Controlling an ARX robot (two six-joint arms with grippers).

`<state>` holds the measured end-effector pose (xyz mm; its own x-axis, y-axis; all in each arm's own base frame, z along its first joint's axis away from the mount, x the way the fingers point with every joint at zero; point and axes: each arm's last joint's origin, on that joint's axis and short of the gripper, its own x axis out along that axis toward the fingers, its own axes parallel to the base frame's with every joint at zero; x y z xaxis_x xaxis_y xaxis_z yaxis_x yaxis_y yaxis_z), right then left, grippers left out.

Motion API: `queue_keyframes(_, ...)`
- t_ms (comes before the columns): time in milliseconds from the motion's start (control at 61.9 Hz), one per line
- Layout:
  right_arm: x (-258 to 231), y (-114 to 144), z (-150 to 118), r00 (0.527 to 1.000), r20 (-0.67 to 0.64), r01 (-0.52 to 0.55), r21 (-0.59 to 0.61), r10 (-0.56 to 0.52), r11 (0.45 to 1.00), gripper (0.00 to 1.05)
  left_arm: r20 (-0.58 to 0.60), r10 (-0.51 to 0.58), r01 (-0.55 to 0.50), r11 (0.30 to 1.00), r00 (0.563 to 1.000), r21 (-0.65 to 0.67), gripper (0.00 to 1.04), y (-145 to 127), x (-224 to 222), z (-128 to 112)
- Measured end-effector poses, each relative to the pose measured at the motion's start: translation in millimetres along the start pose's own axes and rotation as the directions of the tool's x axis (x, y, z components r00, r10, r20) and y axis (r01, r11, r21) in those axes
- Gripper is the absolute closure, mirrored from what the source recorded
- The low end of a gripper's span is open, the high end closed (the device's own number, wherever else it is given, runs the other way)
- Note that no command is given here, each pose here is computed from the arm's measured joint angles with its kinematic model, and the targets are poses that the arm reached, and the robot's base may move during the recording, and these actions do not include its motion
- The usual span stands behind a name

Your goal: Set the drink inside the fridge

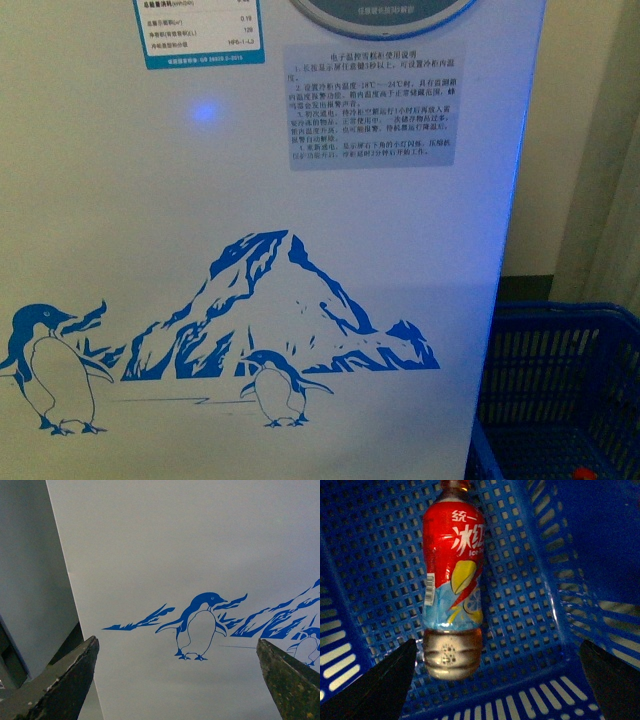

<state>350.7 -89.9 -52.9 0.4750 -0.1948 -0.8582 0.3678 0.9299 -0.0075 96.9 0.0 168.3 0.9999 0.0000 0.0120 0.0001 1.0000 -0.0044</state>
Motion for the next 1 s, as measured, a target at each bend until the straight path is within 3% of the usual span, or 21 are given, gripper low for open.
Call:
queue_keyframes(614, 120.4, 35.4, -7.2, 0.992, -0.128, 0.027, 0.057, -0.019, 0.998, 0.07, 0.0, 0.0, 0.0, 1.0, 1.0, 0.0, 0.08, 0.0, 0.0, 0.0)
queue_keyframes(1002, 141.4, 45.5, -24.4, 0.983, -0.183, 0.03, 0.036, -0.023, 0.999, 0.07, 0.0, 0.0, 0.0, 1.0, 1.0, 0.0, 0.08, 0.0, 0.0, 0.0)
